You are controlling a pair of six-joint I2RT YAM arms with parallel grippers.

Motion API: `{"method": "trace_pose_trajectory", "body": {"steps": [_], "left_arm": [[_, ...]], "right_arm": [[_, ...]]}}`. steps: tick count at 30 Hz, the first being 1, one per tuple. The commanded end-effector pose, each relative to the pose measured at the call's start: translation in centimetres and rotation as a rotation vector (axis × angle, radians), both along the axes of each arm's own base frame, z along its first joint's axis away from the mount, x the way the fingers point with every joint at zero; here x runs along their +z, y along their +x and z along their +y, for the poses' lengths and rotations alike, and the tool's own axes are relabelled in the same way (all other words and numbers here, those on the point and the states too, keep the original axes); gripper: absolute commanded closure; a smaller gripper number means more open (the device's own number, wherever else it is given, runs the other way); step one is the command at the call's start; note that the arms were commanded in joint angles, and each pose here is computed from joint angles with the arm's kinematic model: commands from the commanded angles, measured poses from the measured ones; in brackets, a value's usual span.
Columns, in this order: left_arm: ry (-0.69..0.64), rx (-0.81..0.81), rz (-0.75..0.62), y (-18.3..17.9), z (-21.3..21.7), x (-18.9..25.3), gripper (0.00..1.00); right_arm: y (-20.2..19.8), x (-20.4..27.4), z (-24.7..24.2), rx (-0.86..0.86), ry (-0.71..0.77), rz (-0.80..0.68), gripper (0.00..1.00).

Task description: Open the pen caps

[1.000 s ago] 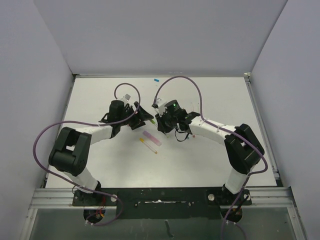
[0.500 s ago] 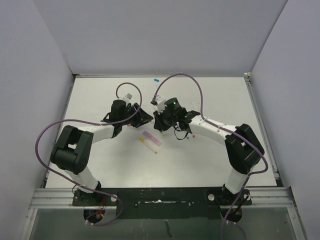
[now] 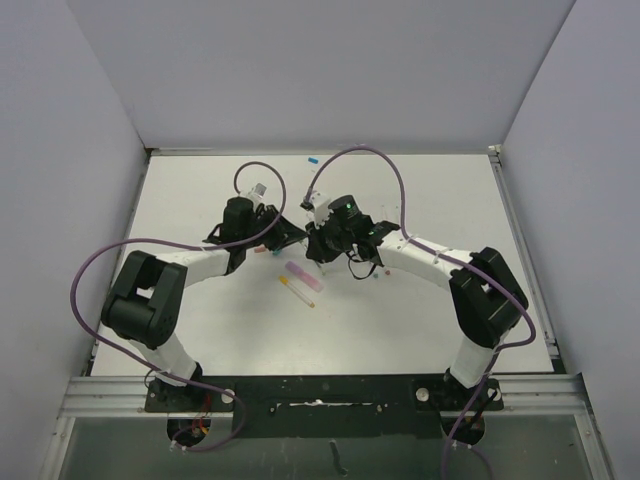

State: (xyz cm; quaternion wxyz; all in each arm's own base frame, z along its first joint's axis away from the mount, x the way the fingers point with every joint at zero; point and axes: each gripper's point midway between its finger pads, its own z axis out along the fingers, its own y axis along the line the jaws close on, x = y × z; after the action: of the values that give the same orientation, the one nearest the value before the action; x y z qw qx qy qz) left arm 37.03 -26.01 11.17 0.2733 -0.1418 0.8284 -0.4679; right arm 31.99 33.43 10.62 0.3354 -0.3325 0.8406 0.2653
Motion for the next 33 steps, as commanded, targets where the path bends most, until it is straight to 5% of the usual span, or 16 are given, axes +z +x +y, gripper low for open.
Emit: {"method": "trace_pose_trajectory", "body": {"steps": [1, 2, 4, 6, 9, 21, 28, 33], "left_arm": [[-0.015, -0.004, -0.082, 1.5, -0.5, 1.7, 1.00], [-0.017, -0.006, -0.083, 1.4, -0.6, 1.8, 1.00], [-0.021, -0.014, -0.088, 1.3, -0.8, 1.9, 1.00], [-0.027, -0.023, -0.095, 1.2, -1.0, 2.2, 1.00], [-0.034, -0.034, -0.103, 0.9, -1.4, 2.7, 1.00], [-0.042, -0.058, -0.122, 0.3, -2.5, 3.7, 1.00], [-0.048, -0.060, -0.133, 0.4, -2.6, 4.2, 1.00], [-0.039, -0.033, -0.145, 1.3, -2.0, 4.9, 1.00]], "right_arm": [[0.7, 3.7, 1.7, 0.027, 0.089, -0.075, 1.00], [0.7, 3.8, 1.7, 0.027, 0.091, -0.078, 0.94], [0.8, 3.7, 1.6, 0.021, 0.089, -0.078, 0.67], [0.9, 3.7, 1.7, 0.019, 0.088, -0.078, 0.57], [1.0, 3.6, 1.7, 0.015, 0.087, -0.075, 0.54], [1.2, 3.2, 1.9, 0.011, 0.093, -0.068, 0.67], [1.3, 2.8, 1.8, 0.004, 0.094, -0.059, 1.00], [0.9, 2.3, 1.3, 0.005, 0.086, -0.044, 1.00]]}}
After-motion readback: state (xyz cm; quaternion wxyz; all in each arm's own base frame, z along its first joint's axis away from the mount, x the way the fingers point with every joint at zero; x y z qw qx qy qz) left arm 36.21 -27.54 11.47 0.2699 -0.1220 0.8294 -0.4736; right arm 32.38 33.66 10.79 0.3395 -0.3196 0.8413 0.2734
